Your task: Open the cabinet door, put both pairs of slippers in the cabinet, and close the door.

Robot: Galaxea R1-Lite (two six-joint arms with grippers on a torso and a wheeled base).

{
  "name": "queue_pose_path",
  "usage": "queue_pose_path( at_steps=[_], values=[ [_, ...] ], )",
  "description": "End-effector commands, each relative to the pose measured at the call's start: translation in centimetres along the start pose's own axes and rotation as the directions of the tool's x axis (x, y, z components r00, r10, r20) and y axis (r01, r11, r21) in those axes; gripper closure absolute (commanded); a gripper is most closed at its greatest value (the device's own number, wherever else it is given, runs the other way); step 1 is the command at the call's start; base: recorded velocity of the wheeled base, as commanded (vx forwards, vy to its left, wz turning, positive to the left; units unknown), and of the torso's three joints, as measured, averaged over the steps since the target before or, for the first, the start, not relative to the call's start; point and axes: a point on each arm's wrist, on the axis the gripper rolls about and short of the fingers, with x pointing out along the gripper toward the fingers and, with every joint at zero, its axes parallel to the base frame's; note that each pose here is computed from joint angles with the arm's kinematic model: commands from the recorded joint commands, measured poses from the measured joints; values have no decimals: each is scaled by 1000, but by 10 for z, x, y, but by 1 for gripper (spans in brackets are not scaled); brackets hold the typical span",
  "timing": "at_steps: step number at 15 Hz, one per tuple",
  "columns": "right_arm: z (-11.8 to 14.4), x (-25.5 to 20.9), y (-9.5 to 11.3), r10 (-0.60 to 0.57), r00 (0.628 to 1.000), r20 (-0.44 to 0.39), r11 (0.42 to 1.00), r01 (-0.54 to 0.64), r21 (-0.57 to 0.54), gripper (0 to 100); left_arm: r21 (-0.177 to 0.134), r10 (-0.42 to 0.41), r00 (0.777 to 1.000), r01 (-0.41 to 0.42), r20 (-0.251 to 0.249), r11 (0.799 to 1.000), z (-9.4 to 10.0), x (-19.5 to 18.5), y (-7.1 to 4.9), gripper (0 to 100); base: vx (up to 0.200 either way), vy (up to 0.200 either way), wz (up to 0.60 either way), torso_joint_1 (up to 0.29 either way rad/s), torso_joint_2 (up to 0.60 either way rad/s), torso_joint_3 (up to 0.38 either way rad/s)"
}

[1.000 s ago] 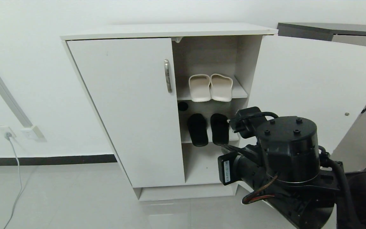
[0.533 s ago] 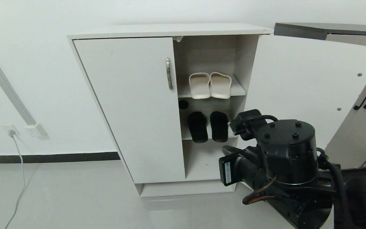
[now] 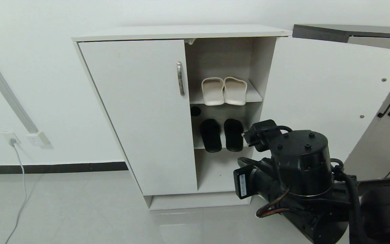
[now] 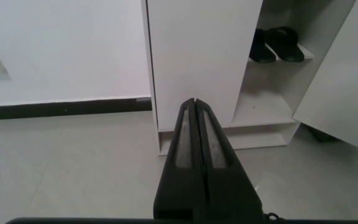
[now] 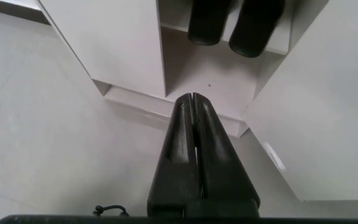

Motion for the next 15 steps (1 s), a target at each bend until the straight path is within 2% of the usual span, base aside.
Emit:
queue_pose_path(
  at_steps=[1,7,10,15],
  values=[
    [-1,1,0,0,1000,-2,1000,0,-2,100,0,0,1000,0,-1,1000,0,0,0,100,0,0,0,0,0,0],
    [-5,3,1,-4,1000,-16,1000,4,-13,100,0,0,1000,0,-1,1000,0,0,0,100,0,0,0,0,-27,-31],
    [-5,3,1,-6,1000,-16,1000,6,-13,100,0,0,1000,0,-1,1000,0,0,0,100,0,0,0,-1,-199,-334],
    [-5,3,1,-6,1000,-16,1000,6,-15,100,0,0,1000,0,-1,1000,0,0,0,100,0,0,0,62,-511,-366]
  ],
)
